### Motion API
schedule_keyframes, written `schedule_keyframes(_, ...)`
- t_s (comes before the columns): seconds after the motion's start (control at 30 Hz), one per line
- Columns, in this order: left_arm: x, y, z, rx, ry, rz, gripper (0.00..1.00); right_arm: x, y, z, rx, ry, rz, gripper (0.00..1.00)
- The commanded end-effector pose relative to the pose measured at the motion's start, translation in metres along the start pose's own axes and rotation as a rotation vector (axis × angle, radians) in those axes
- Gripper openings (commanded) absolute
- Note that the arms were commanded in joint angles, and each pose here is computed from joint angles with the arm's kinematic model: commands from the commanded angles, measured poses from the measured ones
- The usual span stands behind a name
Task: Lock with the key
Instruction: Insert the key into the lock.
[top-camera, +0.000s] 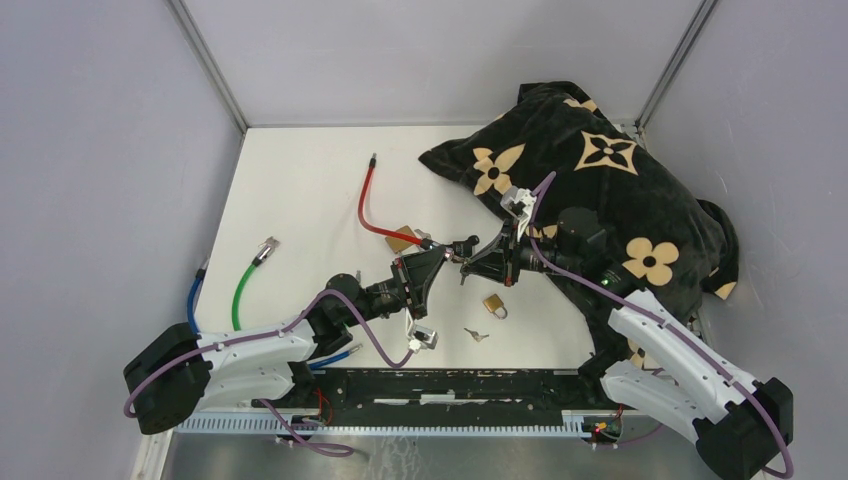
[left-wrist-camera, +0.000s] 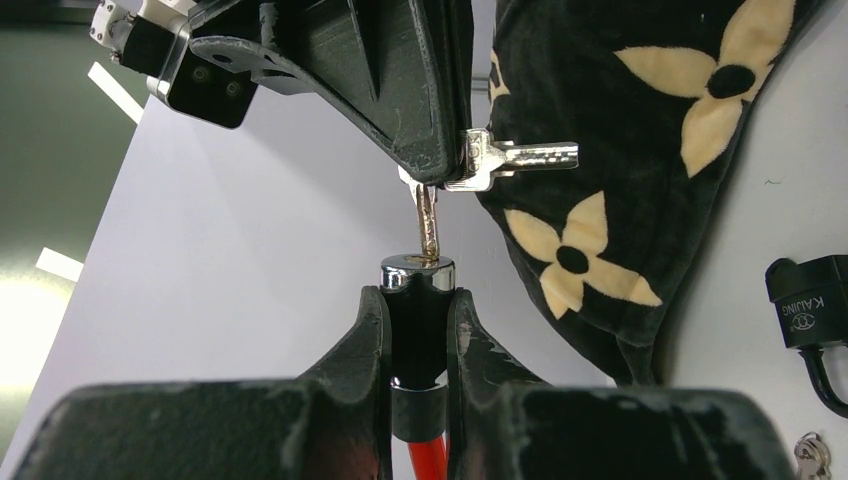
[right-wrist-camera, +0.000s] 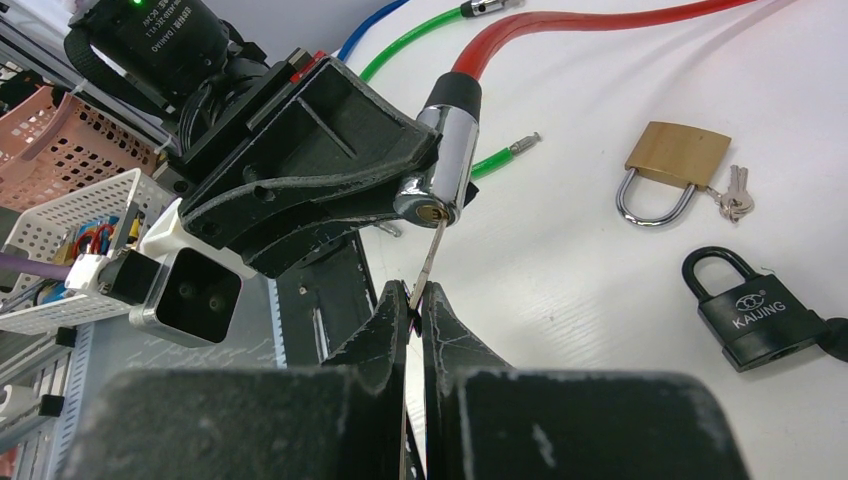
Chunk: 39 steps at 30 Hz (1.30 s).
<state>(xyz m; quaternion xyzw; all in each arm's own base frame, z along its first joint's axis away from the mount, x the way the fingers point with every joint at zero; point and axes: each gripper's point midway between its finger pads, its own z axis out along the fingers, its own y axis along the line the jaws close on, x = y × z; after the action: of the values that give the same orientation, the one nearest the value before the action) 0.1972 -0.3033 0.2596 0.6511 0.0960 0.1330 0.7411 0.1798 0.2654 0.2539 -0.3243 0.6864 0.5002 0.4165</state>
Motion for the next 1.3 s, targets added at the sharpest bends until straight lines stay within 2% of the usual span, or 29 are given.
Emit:
schedule_keyframes(0.0, -0.005, 0.041, 0.005, -0.113, -0.023, 0.079, 0.02, -0.009, 0.0, 0.001, -0.001, -0.029, -0.026, 0.0)
schedule_keyframes(0.87, -0.007, 0.04, 0.007, -0.108, -0.031, 0.076, 0.02, -0.019, 0.015, 0.002, -0.075, -0.08, -0.018, 0.0)
schedule_keyframes(1.27, -0.023, 0.045, 0.012, -0.125, -0.105, 0.088, 0.02, -0.041, 0.003, 0.012, -0.029, -0.135, -0.005, 0.0)
